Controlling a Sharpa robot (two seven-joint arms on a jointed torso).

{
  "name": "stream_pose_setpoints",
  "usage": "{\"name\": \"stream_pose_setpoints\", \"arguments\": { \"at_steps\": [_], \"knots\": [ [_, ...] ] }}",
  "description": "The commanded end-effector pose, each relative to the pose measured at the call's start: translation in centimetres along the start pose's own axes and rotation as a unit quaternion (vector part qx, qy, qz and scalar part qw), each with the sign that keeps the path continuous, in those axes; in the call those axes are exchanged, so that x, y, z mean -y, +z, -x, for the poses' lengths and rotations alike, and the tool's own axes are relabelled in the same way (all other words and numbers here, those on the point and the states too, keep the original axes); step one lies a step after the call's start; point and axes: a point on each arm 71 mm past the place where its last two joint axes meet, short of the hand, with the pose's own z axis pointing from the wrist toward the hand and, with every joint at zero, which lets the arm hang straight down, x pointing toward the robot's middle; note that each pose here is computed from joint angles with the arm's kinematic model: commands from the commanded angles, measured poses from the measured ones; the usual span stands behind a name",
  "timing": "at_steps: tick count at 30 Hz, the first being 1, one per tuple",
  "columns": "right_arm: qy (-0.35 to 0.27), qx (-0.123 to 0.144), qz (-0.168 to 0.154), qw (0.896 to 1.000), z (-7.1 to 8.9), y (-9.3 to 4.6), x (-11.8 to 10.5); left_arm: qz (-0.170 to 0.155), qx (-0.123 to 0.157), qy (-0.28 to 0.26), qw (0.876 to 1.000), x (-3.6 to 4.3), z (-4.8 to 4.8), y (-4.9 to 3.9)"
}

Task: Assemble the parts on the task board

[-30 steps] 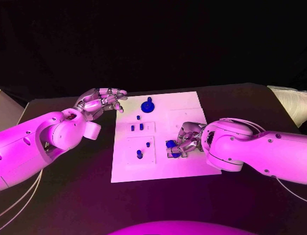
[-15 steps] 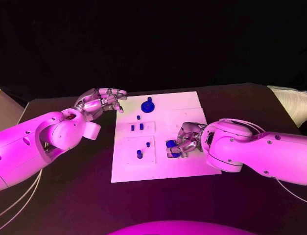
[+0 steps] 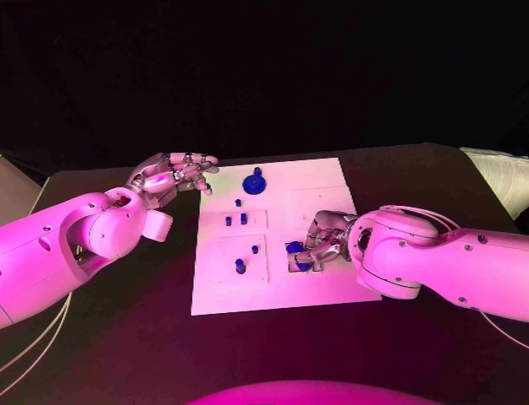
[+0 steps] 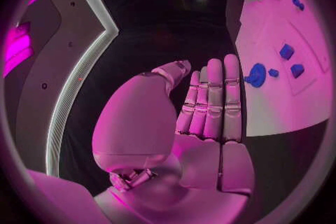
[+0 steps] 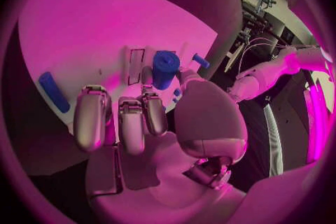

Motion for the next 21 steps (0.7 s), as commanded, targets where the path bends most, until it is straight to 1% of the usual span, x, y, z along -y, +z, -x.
{"name": "stream_pose_setpoints", "arguments": {
  "at_steps": [1, 21],
  "knots": [
    [-0.01, 0.003, -0.012, 1.0, -0.12, 0.0, 0.42, -0.003, -0.01, -0.002, 1.0, 0.06, -0.24, 0.03],
    [-0.011, 0.013, -0.012, 1.0, 0.02, 0.02, 0.52, -0.001, -0.011, -0.001, 1.0, 0.05, -0.19, -0.03]
  ]
}}
